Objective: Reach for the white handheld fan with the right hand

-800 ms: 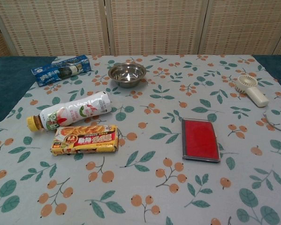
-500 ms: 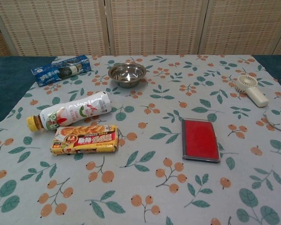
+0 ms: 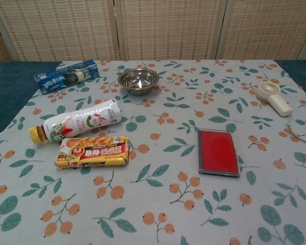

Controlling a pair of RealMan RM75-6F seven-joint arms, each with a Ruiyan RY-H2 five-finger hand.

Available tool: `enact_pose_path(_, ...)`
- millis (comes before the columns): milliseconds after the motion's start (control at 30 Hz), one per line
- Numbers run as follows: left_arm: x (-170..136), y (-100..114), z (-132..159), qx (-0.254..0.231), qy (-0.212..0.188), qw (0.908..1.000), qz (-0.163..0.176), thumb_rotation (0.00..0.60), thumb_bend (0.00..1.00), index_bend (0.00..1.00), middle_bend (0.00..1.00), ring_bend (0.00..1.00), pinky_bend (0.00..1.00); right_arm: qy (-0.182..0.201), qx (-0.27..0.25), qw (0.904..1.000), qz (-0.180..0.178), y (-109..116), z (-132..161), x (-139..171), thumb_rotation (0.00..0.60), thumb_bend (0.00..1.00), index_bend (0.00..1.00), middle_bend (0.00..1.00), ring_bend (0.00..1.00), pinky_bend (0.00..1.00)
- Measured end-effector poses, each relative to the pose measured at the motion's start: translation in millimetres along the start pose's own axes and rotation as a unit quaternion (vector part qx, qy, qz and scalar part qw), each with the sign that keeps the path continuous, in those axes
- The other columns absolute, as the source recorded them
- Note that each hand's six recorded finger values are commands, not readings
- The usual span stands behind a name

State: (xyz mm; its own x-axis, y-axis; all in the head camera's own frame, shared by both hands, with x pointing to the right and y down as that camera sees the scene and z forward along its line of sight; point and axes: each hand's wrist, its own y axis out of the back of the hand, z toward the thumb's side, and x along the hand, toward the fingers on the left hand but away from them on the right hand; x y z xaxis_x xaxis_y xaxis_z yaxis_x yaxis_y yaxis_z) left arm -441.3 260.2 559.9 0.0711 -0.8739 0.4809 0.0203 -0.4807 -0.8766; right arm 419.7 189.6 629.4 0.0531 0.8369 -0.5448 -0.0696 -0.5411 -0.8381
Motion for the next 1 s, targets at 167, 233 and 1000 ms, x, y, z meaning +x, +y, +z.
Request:
enact_pose_path(167, 1, -2, 0, 0.001, 0.001, 1.0000, -0.004, 0.600, 0.43, 0.23, 0.22, 0.27, 0.41, -0.019, 0.005, 0.9991, 0.036, 4, 7, -31, 0.600, 0.70, 0.06, 0.77, 0.65, 0.69)
enact_pose_path(233, 2, -4, 0, 0.003, 0.002, 1.0000, -0.009, 0.600, 0.43, 0.23, 0.22, 0.27, 0.41, -0.024, 0.011, 0.9989, 0.038, 8, 12, -43, 0.600, 0.70, 0.06, 0.77, 0.65, 0.69)
enact_pose_path(1000, 2, -4, -1, 0.001, 0.004, 0.9999, -0.012, 0.600, 0.42, 0.23, 0.22, 0.27, 0.41, -0.062, 0.008, 0.9959, 0.066, -34, 17, -103, 0.600, 0.70, 0.06, 0.77, 0.65, 0.69)
